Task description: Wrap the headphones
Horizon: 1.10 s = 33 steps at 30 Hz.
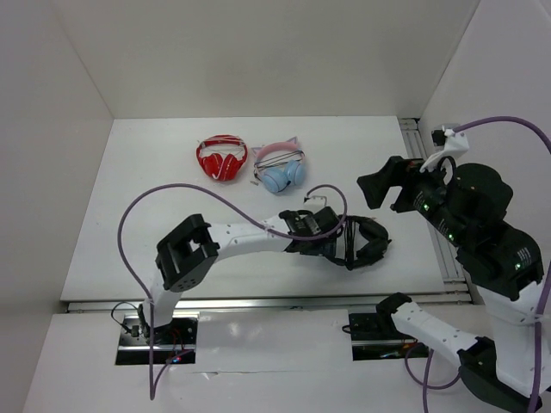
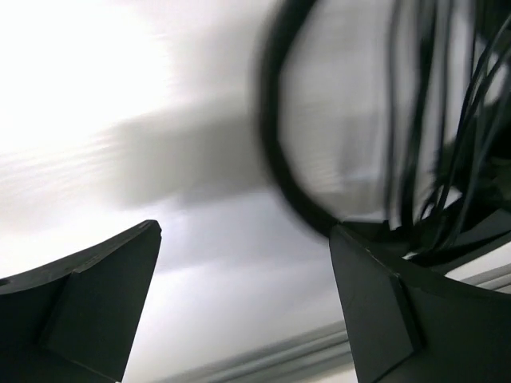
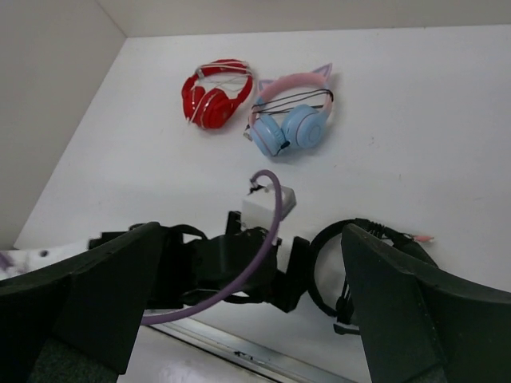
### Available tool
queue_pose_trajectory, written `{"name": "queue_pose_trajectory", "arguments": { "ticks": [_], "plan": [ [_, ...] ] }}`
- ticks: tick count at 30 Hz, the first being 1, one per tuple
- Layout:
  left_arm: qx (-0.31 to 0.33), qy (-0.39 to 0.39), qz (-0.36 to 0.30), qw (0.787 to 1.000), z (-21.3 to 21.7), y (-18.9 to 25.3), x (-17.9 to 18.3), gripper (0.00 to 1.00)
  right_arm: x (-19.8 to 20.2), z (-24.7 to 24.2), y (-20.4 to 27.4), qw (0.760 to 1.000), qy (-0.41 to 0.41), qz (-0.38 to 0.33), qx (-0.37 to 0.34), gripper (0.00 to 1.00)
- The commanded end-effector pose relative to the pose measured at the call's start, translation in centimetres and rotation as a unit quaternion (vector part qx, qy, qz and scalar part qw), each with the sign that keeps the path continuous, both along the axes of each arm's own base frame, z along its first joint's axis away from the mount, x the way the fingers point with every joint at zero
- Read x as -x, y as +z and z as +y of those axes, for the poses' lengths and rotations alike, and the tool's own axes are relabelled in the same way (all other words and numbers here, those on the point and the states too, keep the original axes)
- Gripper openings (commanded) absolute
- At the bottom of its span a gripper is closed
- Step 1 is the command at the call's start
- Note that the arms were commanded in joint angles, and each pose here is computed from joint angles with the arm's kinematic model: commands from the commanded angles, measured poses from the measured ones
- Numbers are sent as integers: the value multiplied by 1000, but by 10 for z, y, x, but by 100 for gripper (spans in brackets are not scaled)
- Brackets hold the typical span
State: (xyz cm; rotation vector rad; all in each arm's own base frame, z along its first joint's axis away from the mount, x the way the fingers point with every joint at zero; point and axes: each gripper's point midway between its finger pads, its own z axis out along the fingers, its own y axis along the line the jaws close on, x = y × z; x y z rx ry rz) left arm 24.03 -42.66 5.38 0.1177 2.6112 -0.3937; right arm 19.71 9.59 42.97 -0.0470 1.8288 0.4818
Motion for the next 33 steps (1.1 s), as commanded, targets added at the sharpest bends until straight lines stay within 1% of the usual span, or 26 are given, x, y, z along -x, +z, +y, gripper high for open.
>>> {"name": "queue_pose_trajectory", "arguments": {
  "ticks": [1, 2, 3, 4, 6, 7, 8, 9, 10, 11, 12, 15, 16, 17, 19, 20, 22, 23, 26, 28, 32, 33],
  "plan": [
    [-23, 77, -51, 995, 52, 59, -15, 100, 4, 8, 7, 999, 24, -7, -22, 100],
    [-64, 88, -42, 993, 77, 61, -6, 100, 8, 9, 9, 999, 31, -10, -25, 100],
    [-80, 104, -58, 990, 92, 71, -8, 100, 11, 8, 11, 999, 35, -10, -27, 100],
    [-67, 116, -70, 989, 105, 98, -4, 100, 13, 6, 13, 999, 35, -12, -24, 100],
    [-99, 128, -79, 984, 145, 114, 8, 100, 20, 2, 21, 999, 34, -17, -28, 100],
    [-97, 136, -91, 982, 159, 128, 15, 100, 25, 1, 18, 999, 39, -10, -22, 100],
    [-63, 146, -109, 981, 177, 159, 29, 100, 31, -4, 26, 999, 34, -17, -25, 100],
    [-53, 151, -119, 980, 193, 173, 38, 100, 34, -5, 25, 999, 34, -12, -24, 100],
    [-65, 158, -128, 977, 220, 184, 49, 100, 41, -4, 25, 999, 45, -12, -26, 100],
    [-50, 160, -131, 977, 236, 195, 59, 100, 47, -4, 24, 998, 51, -6, -26, 100],
    [5, 167, -146, 975, 263, 222, 72, 100, 53, -8, 29, 999, 45, -14, -28, 100],
    [70, 156, -159, 972, 307, 244, 97, 100, 73, -16, 31, 998, 40, -27, -37, 100],
    [118, 151, -168, 967, 329, 255, 111, 100, 80, -21, 25, 998, 34, -28, -36, 100],
    [129, 152, -171, 965, 344, 258, 118, 100, 83, -23, 20, 999, 29, -24, -35, 100],
    [159, 137, -183, 961, 360, 264, 128, 100, 88, -26, 5, 999, 23, -14, -32, 100],
    [183, 135, -190, 955, 370, 268, 135, 100, 89, -29, -2, 999, 17, -7, -29, 100],
    [183, 125, -201, 954, 378, 269, 138, 100, 90, -32, -18, 1000, 6, 4, -24, 100],
    [175, 126, -205, 954, 380, 269, 137, 100, 87, -38, -23, 1000, -12, 7, -19, 100],
    [145, 131, -215, 957, 385, 266, 135, 100, 87, -42, -44, 999, -24, 32, -7, 100],
    [110, 148, -223, 957, 393, 261, 132, 100, 85, -44, -58, 998, -30, 51, 1, 100],
    [87, 170, -243, 951, 407, 268, 132, 100, 87, -49, -68, 998, -37, 57, 9, 100],
    [83, 164, -247, 951, 408, 270, 133, 100, 88, -50, -70, 997, -43, 63, 7, 100]
  ]
}}
